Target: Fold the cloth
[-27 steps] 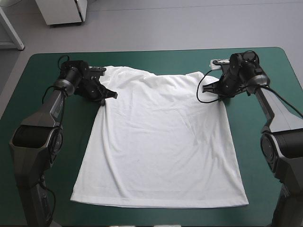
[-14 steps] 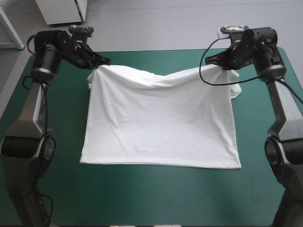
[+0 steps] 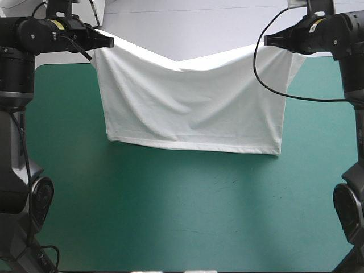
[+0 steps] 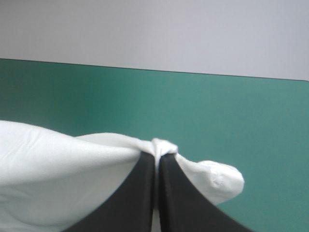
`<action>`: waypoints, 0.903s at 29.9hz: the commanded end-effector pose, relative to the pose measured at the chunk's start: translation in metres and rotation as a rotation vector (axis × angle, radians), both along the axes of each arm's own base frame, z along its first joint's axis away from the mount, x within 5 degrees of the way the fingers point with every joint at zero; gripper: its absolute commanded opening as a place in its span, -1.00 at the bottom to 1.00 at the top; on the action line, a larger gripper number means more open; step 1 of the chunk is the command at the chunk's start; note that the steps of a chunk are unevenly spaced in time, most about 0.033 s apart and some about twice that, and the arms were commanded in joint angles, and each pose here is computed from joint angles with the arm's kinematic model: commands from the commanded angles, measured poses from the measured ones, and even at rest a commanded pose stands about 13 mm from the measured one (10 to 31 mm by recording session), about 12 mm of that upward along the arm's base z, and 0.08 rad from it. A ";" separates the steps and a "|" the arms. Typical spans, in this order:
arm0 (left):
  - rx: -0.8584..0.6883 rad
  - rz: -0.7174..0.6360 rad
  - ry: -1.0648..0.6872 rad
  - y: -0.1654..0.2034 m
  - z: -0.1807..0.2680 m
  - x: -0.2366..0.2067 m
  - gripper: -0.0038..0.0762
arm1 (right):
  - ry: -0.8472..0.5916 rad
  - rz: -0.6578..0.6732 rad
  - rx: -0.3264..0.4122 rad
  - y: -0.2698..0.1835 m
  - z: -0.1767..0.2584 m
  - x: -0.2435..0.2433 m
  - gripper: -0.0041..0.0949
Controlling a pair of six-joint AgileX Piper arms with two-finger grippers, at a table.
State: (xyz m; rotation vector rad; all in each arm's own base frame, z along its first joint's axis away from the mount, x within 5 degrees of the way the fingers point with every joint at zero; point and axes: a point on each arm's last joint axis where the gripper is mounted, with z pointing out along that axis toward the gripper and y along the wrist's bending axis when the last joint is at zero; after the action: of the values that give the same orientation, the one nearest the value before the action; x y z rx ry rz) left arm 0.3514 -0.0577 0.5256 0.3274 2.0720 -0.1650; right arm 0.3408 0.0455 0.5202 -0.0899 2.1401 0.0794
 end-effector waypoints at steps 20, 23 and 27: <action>-0.051 0.031 -0.358 0.004 0.049 -0.016 -0.96 | -0.329 -0.039 -0.040 -0.009 0.038 -0.003 -0.95; -0.067 0.047 -0.429 0.003 0.044 0.005 -0.96 | -0.400 -0.043 -0.058 -0.007 0.033 0.019 -0.95; -0.088 0.061 -0.511 0.002 0.041 0.022 -0.96 | -0.481 -0.040 -0.061 -0.005 0.033 0.031 -0.95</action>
State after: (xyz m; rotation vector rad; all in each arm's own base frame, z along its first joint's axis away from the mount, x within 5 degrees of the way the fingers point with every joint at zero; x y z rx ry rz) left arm 0.3894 -0.0586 0.5318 0.2670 1.7914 -0.1186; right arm 0.3900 0.0465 0.5143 -0.0937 1.8926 -0.0009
